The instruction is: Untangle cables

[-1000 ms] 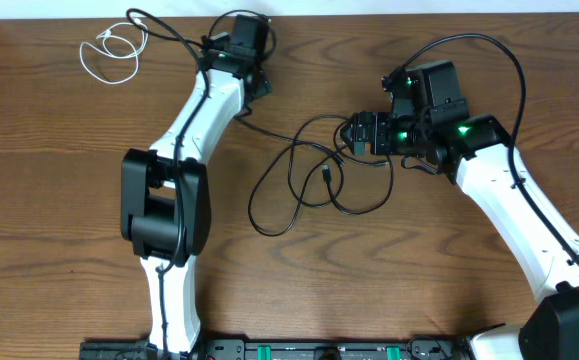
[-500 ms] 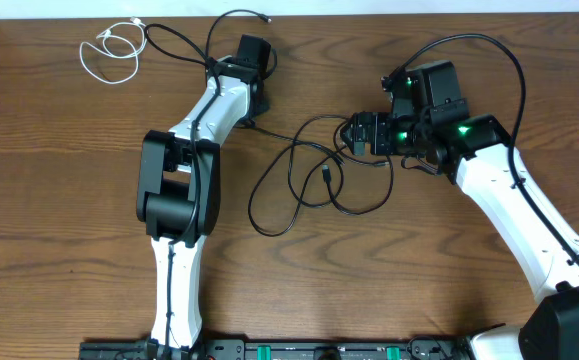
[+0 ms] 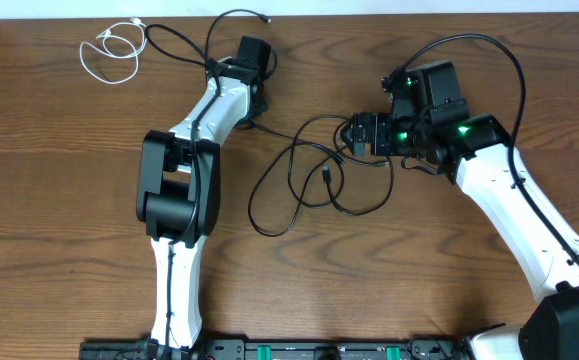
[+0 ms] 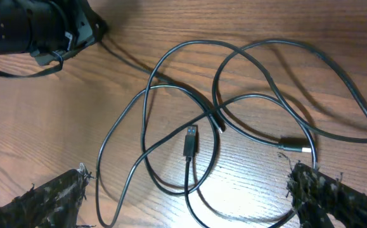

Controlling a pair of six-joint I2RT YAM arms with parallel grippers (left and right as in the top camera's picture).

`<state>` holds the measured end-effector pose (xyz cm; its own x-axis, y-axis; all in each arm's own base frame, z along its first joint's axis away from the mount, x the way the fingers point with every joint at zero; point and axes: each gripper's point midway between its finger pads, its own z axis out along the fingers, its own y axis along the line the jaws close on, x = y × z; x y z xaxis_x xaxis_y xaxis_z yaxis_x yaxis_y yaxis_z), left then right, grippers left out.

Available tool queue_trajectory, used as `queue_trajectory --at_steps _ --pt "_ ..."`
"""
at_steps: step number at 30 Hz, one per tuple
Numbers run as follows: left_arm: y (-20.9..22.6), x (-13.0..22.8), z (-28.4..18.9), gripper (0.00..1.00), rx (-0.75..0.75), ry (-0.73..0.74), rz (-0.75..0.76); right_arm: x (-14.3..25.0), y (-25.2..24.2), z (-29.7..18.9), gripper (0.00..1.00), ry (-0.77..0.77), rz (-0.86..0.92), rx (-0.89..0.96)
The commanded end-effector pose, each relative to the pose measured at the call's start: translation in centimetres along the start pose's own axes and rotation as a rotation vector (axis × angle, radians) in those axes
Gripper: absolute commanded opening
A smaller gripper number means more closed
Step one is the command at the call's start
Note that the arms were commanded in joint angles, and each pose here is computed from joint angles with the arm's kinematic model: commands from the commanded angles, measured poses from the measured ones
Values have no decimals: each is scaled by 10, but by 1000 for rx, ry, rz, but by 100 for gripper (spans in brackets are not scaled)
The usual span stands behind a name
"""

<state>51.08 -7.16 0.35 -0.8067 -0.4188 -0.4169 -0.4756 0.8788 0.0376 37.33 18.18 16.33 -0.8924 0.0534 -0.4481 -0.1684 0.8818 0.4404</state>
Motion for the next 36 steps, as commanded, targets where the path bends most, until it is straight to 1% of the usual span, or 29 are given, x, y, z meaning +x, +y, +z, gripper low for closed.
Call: queue_trajectory --at_steps 1,5,8,10,12,16,17,19,25,30,34,36 --pt "6 17 9 8 -14 50 20 4 1 3 99 16 11 -2" --pt "4 10 2 7 -2 35 19 5 0 3 99 19 12 -1" --pt "2 -3 -21 7 25 1 28 4 1 3 99 13 9 -3" --pt "0 -16 -46 7 60 -31 17 2 1 3 99 7 8 -5" --pt "-8 -27 -79 7 146 -56 0 -1 2 3 99 -4 4 -9" --pt "-41 -44 -166 7 461 -82 -15 -10 5 3 99 -43 -10 -20" --pt "-49 -48 -195 7 551 -97 -10 -14 4 3 99 -58 -13 -12" --pt "-56 -53 -239 7 662 -138 1 -17 3 4 99 -72 -16 -7" --pt "-47 -58 -345 7 825 -291 20 -16 3 4 99 -65 -14 -6" --pt "-40 -54 -410 7 940 -391 33 -16 4 4 99 -65 -14 -9" --pt "-38 -49 -463 7 1090 -452 57 -19 5 4 99 -79 -18 -15" --pt "-33 -51 -484 7 1146 -474 32 -22 6 4 99 -89 -5 -20"
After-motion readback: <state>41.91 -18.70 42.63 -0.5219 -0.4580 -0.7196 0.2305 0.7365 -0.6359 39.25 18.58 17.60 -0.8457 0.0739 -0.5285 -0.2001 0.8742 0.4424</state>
